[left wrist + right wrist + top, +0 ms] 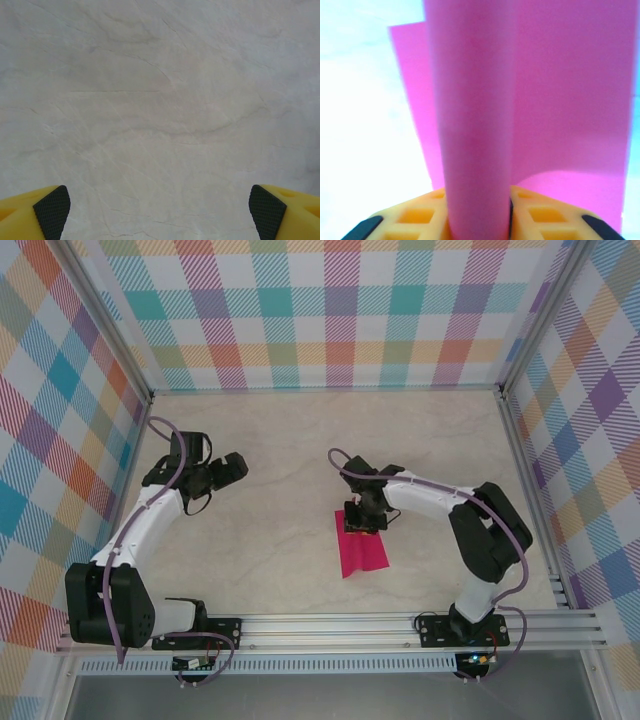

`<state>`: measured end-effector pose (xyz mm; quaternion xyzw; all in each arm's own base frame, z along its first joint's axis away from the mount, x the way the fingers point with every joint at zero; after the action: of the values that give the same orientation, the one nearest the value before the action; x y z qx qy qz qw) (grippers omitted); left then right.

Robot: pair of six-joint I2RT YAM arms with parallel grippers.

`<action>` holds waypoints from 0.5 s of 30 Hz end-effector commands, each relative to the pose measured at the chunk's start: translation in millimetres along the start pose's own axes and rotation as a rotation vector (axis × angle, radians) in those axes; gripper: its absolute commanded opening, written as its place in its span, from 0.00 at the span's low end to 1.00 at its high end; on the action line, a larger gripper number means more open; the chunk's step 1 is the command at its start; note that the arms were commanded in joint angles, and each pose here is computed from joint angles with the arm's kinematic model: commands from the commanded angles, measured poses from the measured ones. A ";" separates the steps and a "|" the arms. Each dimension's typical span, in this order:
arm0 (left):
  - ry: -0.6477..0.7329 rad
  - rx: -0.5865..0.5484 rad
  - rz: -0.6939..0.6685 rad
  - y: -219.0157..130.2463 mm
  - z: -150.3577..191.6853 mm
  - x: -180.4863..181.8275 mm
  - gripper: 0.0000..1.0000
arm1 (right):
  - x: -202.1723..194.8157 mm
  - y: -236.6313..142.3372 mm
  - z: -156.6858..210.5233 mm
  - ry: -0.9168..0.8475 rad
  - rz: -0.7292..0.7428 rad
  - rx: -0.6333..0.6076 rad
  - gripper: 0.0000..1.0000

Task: Fold a paper plane with a square sheet of paper (pick it up from the middle)
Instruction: Fold the square sheet of paper in half at the center of the table.

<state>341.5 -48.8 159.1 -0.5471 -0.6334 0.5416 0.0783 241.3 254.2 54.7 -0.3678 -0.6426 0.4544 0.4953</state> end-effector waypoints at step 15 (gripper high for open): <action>-0.106 0.217 0.323 23.9 90.0 -60.0 0.85 | 63.5 -6.4 -46.0 0.029 -0.554 -0.029 0.30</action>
<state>312.2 -135.9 129.2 -0.5867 -0.5048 0.6318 0.0429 273.5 322.3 95.4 -0.2022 -0.7274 0.2686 0.5982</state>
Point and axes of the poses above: each hand's point on the last joint's axis, 136 mm out from that joint toward the fingers, its own y axis out along the fingers, its own x axis along the line the jaws close on, z = x × y, the point moved 1 cm from there along -y, back along the fingers, and after that the axes turned 12 degrees about -y, right-handed, at the moved point
